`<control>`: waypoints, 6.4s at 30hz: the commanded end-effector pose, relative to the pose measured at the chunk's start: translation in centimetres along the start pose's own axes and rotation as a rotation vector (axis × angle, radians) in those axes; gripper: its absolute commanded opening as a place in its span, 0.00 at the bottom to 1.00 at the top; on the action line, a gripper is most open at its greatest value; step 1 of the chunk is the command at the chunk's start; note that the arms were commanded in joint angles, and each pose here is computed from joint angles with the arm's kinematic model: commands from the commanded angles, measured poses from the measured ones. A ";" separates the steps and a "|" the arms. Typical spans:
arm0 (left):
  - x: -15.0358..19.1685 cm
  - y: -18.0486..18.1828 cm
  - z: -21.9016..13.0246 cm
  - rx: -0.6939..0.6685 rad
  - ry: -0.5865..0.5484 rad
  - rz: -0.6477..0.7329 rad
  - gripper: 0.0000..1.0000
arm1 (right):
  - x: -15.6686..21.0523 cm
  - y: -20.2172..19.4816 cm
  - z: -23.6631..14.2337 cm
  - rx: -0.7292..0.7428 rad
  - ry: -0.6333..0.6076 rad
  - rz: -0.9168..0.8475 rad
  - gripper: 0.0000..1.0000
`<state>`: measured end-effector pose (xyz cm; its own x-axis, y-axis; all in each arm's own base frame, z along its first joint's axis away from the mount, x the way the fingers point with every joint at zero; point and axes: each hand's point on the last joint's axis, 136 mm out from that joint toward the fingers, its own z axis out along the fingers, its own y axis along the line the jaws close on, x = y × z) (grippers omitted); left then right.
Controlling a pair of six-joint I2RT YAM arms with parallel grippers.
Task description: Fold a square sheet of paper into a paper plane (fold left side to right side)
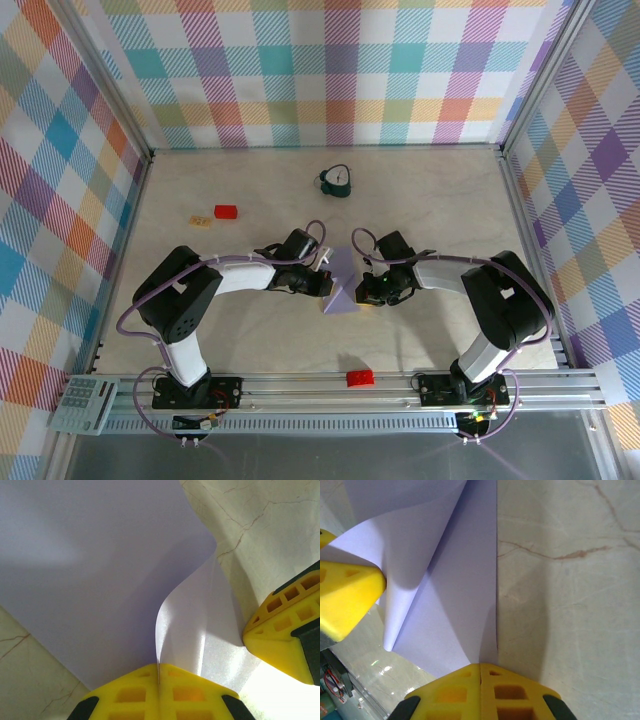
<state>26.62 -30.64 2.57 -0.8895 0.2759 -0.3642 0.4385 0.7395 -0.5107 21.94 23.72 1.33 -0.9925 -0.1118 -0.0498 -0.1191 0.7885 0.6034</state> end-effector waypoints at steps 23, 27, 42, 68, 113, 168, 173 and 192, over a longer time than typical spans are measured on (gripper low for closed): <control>1.7 2.2 0.8 -0.053 0.045 -0.010 0.00 | -1.7 3.7 -2.7 -0.104 -0.090 -0.029 0.00; 1.6 2.2 0.7 -0.053 0.043 -0.008 0.00 | -3.1 5.6 -2.7 -0.195 -0.131 -0.028 0.00; 1.5 2.1 0.7 -0.055 0.042 -0.007 0.00 | -5.2 6.6 0.3 -0.229 -0.091 -0.009 0.00; 1.8 2.5 0.6 -0.069 0.038 -0.009 0.05 | -3.7 3.0 2.6 -0.096 -0.032 0.049 0.00; 2.8 -4.5 -0.9 0.216 0.040 -0.126 0.00 | -2.1 1.0 3.1 -0.002 0.004 0.126 0.00; 6.9 -0.5 0.5 0.069 0.131 -0.157 0.00 | -2.5 5.6 0.5 -0.107 -0.069 -0.008 0.00; 6.7 -0.5 0.6 0.071 0.128 -0.155 0.00 | -2.2 5.8 1.3 -0.108 -0.053 -0.009 0.00; 6.7 -0.1 0.6 0.041 0.136 -0.161 0.00 | -1.9 4.5 3.6 -0.043 -0.009 -0.002 0.00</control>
<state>21.60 -30.72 1.88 -0.9485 0.2196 -0.2284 0.3164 0.6958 -0.6448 22.91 29.61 1.76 -0.9924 -0.1076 -0.0599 -0.1203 0.7421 0.6594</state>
